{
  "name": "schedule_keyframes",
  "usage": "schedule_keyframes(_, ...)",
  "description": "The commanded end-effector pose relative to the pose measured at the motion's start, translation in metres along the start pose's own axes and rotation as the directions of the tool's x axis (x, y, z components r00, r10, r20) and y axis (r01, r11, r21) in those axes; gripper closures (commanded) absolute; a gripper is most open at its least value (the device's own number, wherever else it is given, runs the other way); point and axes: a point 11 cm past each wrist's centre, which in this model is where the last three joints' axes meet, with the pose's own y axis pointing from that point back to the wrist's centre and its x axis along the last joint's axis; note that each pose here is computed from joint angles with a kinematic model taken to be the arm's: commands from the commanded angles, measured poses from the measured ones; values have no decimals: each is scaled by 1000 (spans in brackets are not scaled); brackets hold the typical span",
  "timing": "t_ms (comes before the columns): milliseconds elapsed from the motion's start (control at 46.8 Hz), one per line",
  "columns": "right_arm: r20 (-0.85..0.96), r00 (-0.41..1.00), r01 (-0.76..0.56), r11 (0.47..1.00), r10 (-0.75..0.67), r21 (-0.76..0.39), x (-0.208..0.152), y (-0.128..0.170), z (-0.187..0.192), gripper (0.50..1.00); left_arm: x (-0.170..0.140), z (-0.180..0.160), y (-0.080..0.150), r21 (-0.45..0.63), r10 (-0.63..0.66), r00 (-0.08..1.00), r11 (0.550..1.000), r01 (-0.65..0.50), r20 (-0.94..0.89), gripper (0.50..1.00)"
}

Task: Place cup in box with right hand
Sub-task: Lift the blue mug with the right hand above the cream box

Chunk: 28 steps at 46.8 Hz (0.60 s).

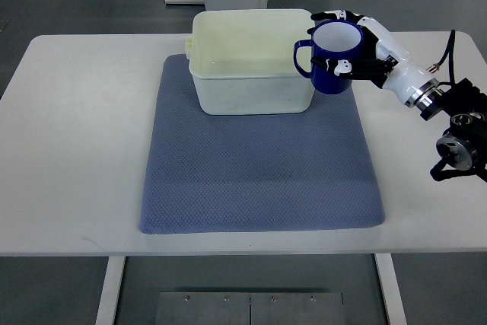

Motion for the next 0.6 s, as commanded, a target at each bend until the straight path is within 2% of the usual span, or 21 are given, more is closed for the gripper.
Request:
schedule_keyframes(0,-1,1000,1,1000,-1,7,1,-9,-10,1000,0,1,0,-1,0,1000,1000,0,1,500)
schedule_keyframes(385,-2,1000,25,1000,-25,3,-18,-58,-28,1000,0,1,0,-1,0,1000,1000,0,1,500)
schedule_keyframes(577,10,1000,25,999,-25,-26,-34,-80,-19,1000,0,0,0,1,0,1000,1000,0,-1,500)
